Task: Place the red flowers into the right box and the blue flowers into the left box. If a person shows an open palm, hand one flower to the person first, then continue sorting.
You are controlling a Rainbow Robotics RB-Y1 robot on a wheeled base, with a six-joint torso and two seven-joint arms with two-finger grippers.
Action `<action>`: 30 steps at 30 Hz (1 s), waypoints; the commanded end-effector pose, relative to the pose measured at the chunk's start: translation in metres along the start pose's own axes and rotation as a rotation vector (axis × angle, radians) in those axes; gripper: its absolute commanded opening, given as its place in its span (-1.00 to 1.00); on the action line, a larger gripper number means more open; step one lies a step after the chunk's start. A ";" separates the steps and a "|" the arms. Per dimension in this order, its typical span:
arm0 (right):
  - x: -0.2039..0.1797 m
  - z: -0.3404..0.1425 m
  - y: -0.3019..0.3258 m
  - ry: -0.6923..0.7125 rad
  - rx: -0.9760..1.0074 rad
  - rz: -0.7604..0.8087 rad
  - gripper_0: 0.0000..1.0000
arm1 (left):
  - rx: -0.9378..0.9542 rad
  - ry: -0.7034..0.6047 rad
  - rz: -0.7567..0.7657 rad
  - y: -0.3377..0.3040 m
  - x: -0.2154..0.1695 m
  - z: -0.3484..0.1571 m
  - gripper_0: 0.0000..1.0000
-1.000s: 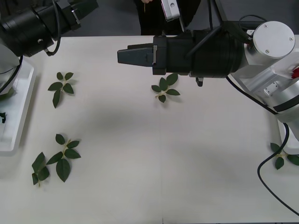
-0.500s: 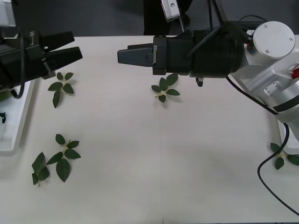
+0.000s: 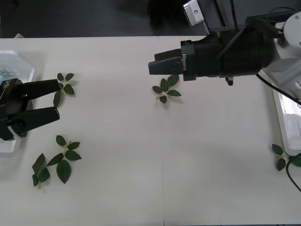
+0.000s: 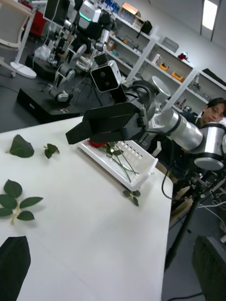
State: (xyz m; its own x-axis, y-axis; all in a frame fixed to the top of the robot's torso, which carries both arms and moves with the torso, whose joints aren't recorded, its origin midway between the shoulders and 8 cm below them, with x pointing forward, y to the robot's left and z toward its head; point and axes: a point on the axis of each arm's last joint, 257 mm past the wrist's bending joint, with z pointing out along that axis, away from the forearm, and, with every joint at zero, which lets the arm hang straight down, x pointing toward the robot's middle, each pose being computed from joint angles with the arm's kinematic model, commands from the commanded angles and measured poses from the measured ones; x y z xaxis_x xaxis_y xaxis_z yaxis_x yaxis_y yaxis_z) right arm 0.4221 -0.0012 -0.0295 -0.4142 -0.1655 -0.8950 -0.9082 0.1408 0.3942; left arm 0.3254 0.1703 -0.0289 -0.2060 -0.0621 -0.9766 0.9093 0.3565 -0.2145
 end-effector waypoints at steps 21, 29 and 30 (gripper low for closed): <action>0.056 -0.145 -0.043 0.269 0.123 -0.423 1.00 | -0.001 0.204 -0.070 -0.012 0.055 -0.022 1.00; 0.058 -0.148 -0.044 0.256 0.133 -0.405 1.00 | 0.004 0.207 -0.077 -0.014 0.058 -0.021 1.00; 0.058 -0.148 -0.044 0.256 0.133 -0.405 1.00 | 0.004 0.207 -0.077 -0.014 0.058 -0.021 1.00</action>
State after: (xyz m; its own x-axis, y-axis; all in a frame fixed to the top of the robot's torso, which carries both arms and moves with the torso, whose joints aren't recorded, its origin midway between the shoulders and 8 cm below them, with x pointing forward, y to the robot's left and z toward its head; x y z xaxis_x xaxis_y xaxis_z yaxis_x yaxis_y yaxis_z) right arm 0.4229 -0.1424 -0.0810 -0.0383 -0.4622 -0.8859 -0.9961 0.0886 -0.0031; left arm 0.3004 0.1804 -0.0729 -0.3455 0.0597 -0.9365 0.8813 0.3634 -0.3020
